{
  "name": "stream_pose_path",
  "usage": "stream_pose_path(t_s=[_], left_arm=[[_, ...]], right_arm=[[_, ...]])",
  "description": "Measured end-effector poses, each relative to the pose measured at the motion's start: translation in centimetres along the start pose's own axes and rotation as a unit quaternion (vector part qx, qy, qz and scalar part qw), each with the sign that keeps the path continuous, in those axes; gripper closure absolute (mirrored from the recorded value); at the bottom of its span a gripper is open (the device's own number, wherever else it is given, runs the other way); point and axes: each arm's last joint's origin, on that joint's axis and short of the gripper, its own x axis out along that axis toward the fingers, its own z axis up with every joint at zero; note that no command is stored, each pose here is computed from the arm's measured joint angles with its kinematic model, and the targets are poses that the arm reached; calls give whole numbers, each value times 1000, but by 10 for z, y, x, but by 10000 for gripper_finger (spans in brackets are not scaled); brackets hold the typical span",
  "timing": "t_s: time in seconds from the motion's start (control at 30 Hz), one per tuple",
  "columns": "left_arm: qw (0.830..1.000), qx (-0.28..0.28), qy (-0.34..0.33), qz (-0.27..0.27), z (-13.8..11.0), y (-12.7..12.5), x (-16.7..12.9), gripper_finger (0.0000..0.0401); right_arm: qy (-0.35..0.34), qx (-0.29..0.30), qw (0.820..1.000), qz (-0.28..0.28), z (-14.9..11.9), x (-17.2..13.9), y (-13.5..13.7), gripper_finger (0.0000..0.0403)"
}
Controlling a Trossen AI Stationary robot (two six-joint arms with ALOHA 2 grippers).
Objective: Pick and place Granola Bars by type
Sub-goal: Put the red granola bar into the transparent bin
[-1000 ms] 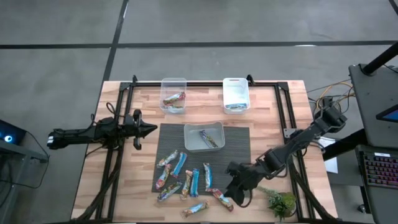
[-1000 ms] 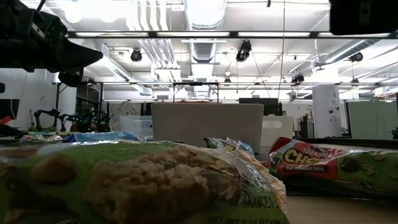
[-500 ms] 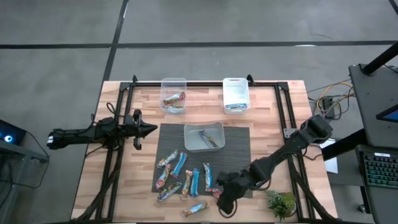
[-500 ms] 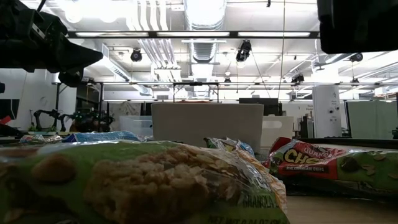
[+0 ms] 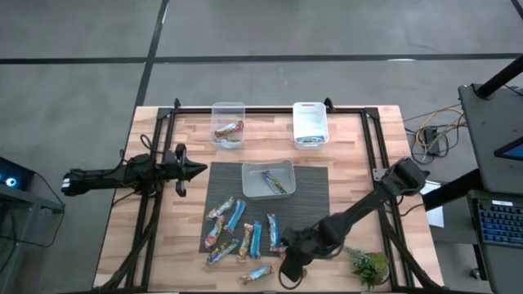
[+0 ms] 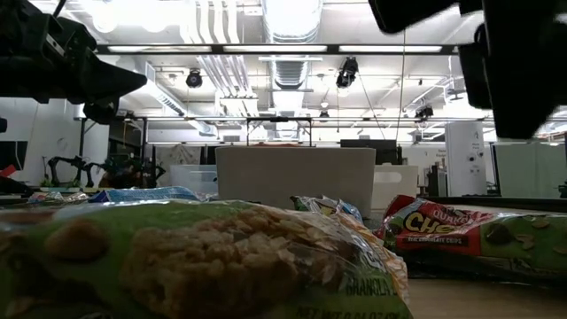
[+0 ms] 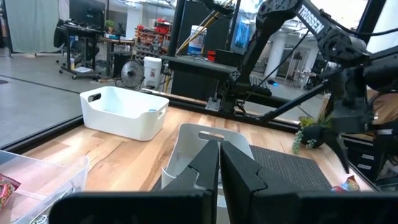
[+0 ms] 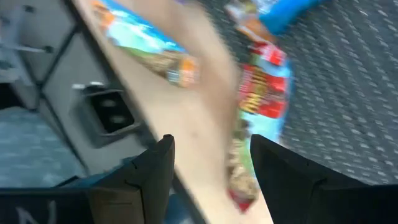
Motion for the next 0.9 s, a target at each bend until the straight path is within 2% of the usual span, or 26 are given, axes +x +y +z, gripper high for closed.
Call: stream_pose_path(t_s=[0.47, 0.9], left_arm=[[1000, 0, 0, 0, 0, 0, 0, 401], [1000, 0, 1, 0, 0, 0, 0, 401]], right_arm=[[28, -4, 999, -39, 0, 26, 0, 202], [36, -13, 997, -68, 2, 23, -6, 202]])
